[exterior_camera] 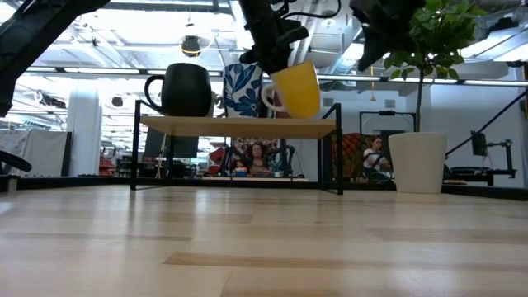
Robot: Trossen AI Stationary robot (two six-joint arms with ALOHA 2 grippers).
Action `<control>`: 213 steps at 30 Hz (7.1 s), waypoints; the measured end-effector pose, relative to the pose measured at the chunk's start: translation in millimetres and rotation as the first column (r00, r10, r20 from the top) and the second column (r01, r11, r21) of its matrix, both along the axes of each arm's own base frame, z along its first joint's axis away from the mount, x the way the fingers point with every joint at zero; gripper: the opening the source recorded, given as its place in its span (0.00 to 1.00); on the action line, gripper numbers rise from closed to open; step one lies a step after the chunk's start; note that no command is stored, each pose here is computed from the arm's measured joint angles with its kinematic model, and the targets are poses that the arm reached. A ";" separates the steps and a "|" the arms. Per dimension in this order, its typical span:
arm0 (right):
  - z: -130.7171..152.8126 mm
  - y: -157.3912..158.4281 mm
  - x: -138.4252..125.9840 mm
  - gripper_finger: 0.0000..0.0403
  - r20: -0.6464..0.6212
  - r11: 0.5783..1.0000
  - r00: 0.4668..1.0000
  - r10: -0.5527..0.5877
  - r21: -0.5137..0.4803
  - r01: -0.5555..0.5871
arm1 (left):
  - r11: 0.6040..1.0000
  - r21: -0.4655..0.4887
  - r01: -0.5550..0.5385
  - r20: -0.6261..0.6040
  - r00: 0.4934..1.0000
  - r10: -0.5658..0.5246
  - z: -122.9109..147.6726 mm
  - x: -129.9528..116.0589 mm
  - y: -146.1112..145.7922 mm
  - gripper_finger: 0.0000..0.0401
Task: Place coffee mugs
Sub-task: Put the yellow cup on the shelf, then return to Home Position
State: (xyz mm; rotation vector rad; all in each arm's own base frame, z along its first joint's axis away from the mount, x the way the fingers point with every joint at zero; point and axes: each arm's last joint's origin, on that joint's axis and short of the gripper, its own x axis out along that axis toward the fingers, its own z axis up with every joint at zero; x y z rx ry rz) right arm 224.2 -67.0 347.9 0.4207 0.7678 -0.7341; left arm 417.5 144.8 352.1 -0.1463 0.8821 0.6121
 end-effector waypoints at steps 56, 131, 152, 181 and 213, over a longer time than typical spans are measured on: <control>-33.2 -30.8 36.9 0.04 0.538 0.988 0.830 0.143 -0.033 -0.149 | 1.000 0.001 -0.005 0.036 0.999 0.005 0.5 3.3 0.9 0.07; 13.8 -15.9 -15.0 0.05 0.571 0.973 0.789 0.226 -0.175 -0.152 | 0.926 0.241 0.290 0.404 0.837 -0.368 153.7 -78.7 -100.6 0.01; 18.2 15.0 -14.9 0.05 0.564 0.937 0.749 0.349 -0.202 -0.284 | 0.897 0.364 0.251 0.684 0.582 -0.441 101.4 -140.9 -160.5 0.00; 54.1 8.1 -15.0 0.04 0.768 0.922 0.514 0.382 -0.357 -0.151 | 0.916 0.365 0.168 0.869 0.292 -0.399 36.5 -268.8 -159.0 0.00; 30.2 23.2 -12.7 0.04 0.528 0.857 0.686 0.501 -0.414 -0.307 | 0.870 0.433 0.236 0.846 0.227 -0.482 -13.8 -290.6 -158.3 0.00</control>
